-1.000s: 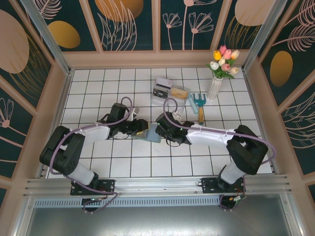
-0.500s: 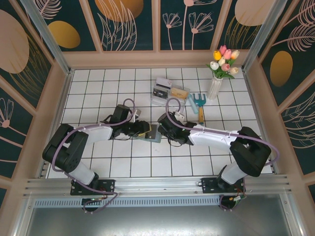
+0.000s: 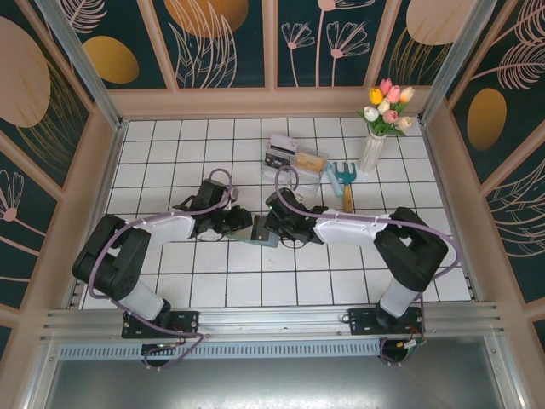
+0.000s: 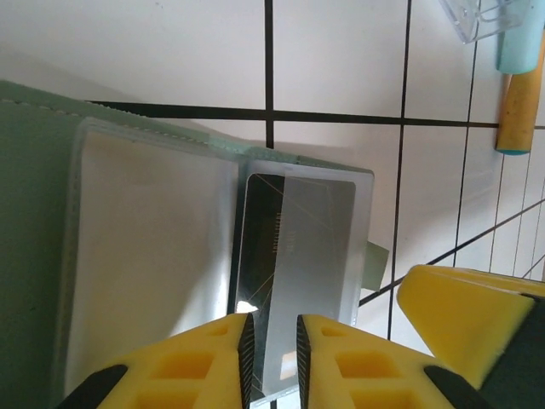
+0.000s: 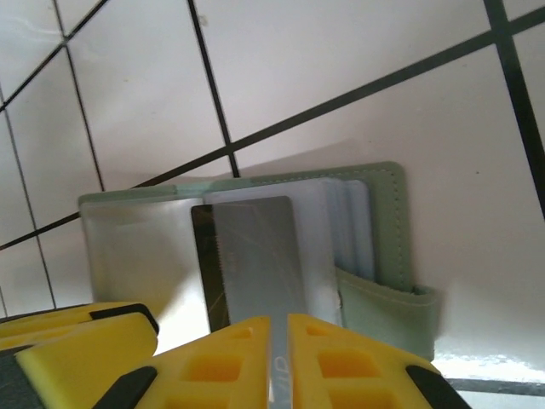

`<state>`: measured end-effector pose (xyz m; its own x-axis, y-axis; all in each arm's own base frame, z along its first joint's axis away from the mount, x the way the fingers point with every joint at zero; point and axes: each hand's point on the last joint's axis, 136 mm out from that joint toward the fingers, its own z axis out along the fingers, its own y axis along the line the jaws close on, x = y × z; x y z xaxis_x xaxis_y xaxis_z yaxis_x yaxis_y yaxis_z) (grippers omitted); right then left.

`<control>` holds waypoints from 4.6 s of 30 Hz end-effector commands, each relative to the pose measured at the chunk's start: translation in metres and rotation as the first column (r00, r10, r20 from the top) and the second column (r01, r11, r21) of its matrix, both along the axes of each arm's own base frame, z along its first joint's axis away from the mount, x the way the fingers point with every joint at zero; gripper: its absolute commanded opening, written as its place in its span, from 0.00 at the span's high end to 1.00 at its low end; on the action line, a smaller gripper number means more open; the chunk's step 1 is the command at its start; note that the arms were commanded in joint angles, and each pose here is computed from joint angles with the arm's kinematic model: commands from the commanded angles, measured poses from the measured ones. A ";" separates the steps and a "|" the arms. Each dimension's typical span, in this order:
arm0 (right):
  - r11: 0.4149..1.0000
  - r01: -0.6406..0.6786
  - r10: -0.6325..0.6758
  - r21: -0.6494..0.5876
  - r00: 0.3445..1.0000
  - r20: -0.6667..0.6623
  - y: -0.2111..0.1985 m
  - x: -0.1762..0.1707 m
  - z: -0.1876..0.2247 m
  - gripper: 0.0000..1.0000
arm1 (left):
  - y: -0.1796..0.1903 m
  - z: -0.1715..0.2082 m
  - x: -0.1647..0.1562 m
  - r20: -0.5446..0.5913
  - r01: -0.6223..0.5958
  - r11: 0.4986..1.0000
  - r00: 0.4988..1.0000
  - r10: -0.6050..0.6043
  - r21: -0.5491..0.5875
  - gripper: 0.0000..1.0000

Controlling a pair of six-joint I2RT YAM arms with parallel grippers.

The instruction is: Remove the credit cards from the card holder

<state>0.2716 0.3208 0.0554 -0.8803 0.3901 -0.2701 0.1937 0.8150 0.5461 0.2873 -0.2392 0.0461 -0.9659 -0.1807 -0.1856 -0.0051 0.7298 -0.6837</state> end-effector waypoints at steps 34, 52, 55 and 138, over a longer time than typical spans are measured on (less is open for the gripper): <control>0.996 0.024 -0.038 -0.091 0.987 -0.154 -0.014 -0.008 -0.051 0.89 | -0.010 -0.036 -0.015 -0.109 0.119 0.993 0.987 -0.116 0.016 0.74; 0.995 0.011 -0.029 -0.098 0.982 -0.186 -0.015 -0.014 -0.057 0.89 | -0.007 -0.024 -0.004 -0.048 0.121 0.991 0.992 -0.118 0.052 0.85; 0.994 0.021 -0.042 -0.111 0.981 -0.191 -0.019 -0.015 -0.060 0.89 | -0.004 -0.019 -0.003 -0.029 0.114 0.991 0.993 -0.113 0.069 0.87; 0.522 -0.549 0.052 0.653 0.785 0.618 0.019 0.029 0.248 0.95 | 0.001 0.233 0.026 0.352 0.083 0.843 0.927 0.130 -0.532 1.00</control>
<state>0.3058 0.3382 0.2838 -0.8460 0.3837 -0.3703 -0.3906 0.0269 0.9202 0.3165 -0.2374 0.2796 -0.8340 -0.3908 -0.3895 0.2988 0.2736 -0.9143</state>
